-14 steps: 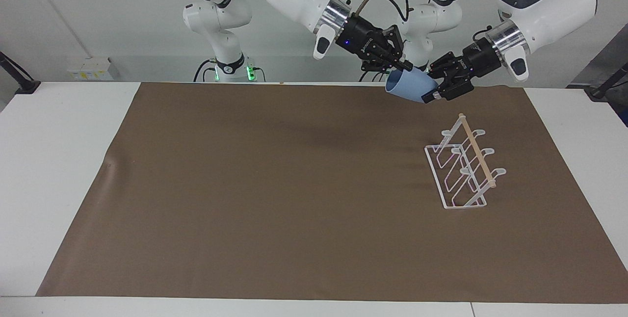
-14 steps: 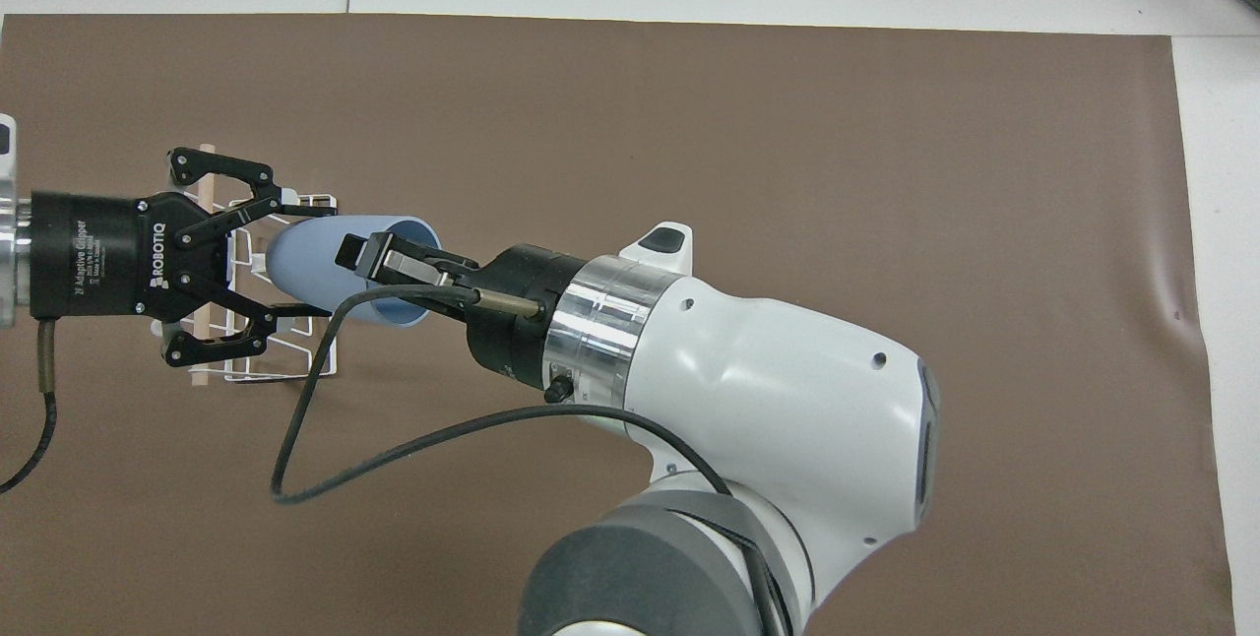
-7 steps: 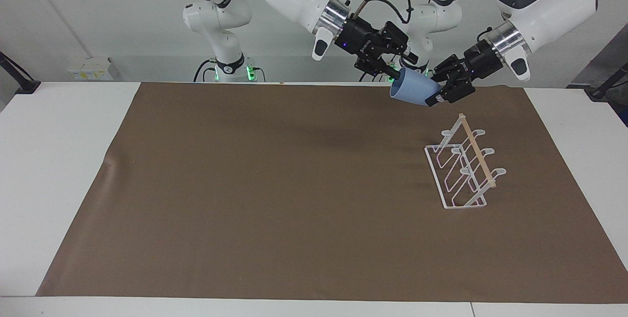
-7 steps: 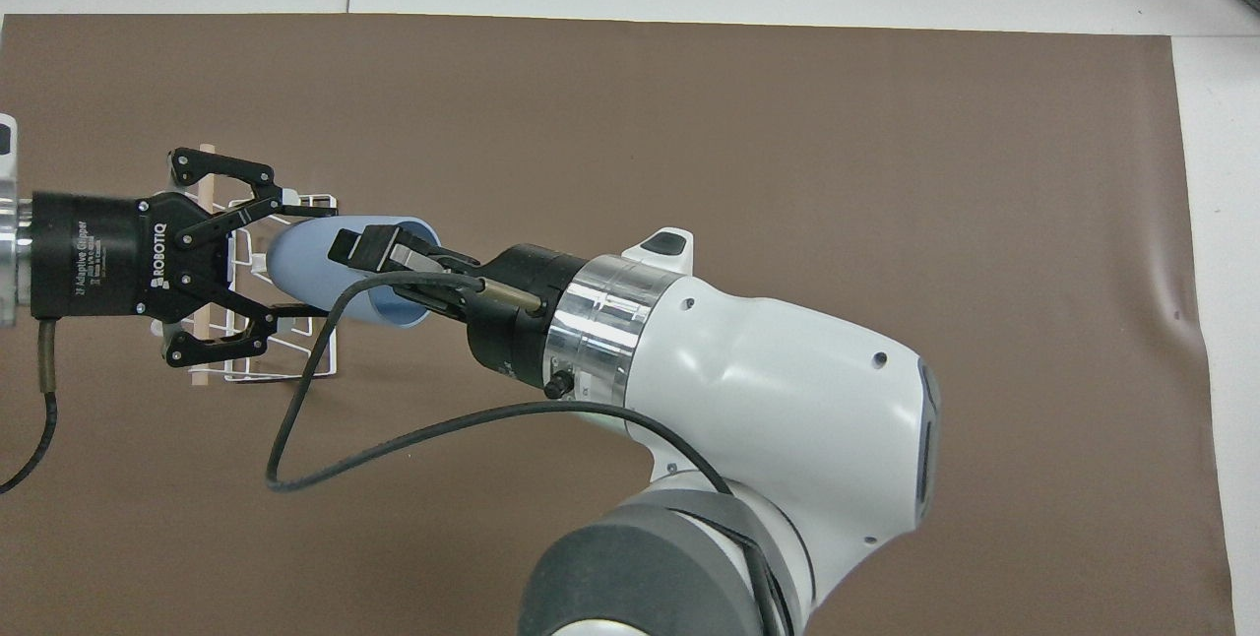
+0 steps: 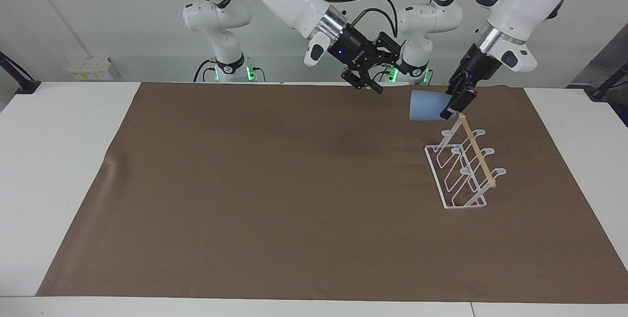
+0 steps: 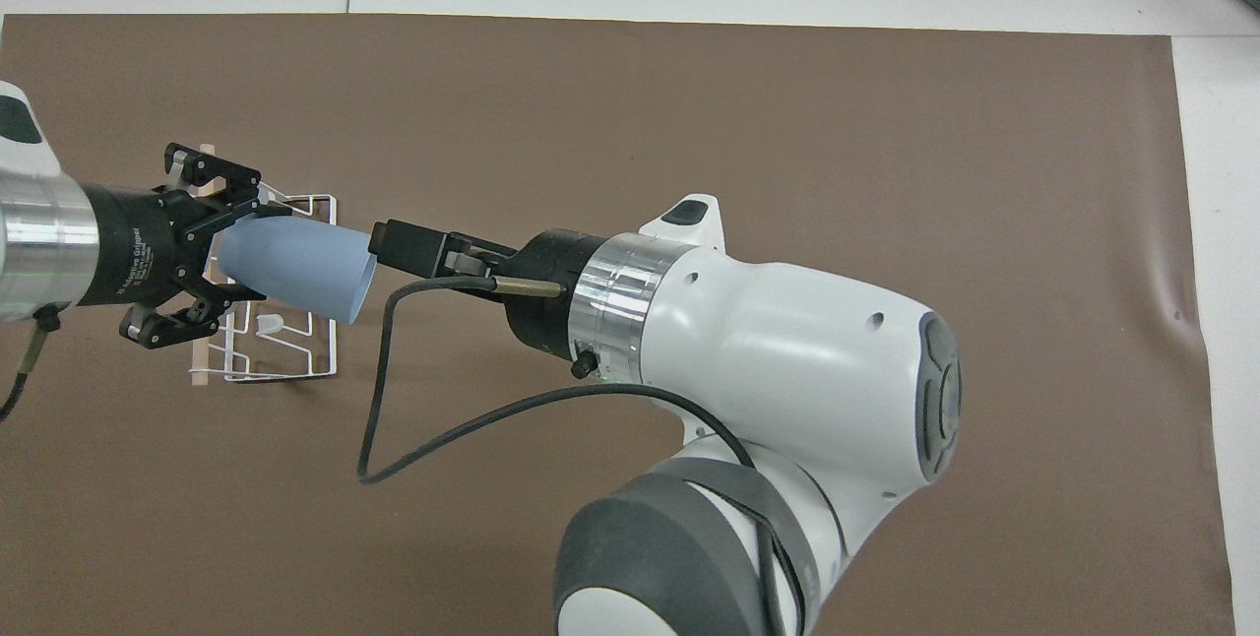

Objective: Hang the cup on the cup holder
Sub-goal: 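Grasp the cup with the left gripper while the right gripper releases and withdraws, then move the held cup with the left gripper onto a rack hook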

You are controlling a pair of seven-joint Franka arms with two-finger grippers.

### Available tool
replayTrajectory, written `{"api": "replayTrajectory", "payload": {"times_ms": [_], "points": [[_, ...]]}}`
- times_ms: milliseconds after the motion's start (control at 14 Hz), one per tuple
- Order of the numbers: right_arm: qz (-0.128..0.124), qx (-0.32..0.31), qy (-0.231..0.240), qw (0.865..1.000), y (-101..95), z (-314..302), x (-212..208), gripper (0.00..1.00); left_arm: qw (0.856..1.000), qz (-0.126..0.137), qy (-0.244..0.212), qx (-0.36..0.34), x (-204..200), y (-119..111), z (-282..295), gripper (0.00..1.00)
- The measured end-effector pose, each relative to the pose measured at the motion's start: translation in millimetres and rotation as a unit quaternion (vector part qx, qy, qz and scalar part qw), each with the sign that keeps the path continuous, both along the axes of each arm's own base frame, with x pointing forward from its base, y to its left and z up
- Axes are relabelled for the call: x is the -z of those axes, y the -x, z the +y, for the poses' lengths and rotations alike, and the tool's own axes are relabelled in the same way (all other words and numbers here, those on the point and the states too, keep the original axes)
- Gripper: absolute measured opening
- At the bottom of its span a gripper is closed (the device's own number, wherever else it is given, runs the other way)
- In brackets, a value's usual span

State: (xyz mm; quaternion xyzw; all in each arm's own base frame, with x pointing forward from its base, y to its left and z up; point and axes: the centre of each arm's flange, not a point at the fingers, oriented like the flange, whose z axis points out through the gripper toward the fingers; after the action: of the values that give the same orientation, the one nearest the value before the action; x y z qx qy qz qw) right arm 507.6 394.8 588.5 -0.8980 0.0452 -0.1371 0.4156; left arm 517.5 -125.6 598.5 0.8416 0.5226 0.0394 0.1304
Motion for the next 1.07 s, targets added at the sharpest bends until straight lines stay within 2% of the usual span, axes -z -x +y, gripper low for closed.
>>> {"api": "replayTrajectory", "payload": {"times_ms": [143, 214, 286, 429, 571, 786, 929, 1071], "points": [[-0.045, -0.06, 0.088, 0.993, -8.8, -16, 9, 0.85, 0.997, -0.025, -0.072, 0.02, 3, -2, -3, 0.71], [-0.066, -0.096, 0.133, 0.984, -10.9, -22, 13, 0.85, 0.993, -0.035, -0.11, 0.03, 7, -4, -1, 0.71], [-0.081, -0.132, 0.182, 0.971, -11.4, -28, 17, 0.85, 0.987, -0.046, -0.148, 0.04, 12, -6, 1, 0.71], [-0.089, -0.186, 0.274, 0.94, -9.6, -38, 21, 0.81, 0.974, -0.061, -0.21, 0.06, 24, -15, 4, 0.71], [-0.074, -0.207, 0.328, 0.919, -4.0, -49, 20, 0.78, 0.961, -0.081, -0.255, 0.066, 37, -28, 4, 0.71], [-0.031, -0.181, 0.361, 0.914, -12.5, -103, 5, 0.78, 0.941, -0.107, -0.318, 0.051, 69, -52, -3, 0.71], [0.001, -0.151, 0.378, 0.913, -21.1, -151, -5, 0.78, 0.935, -0.118, -0.331, 0.045, 81, -66, -11, 0.71], [0.023, -0.135, 0.413, 0.901, -22.9, -184, -9, 0.77, 0.93, -0.125, -0.343, 0.047, 81, -73, -10, 0.71]]}}
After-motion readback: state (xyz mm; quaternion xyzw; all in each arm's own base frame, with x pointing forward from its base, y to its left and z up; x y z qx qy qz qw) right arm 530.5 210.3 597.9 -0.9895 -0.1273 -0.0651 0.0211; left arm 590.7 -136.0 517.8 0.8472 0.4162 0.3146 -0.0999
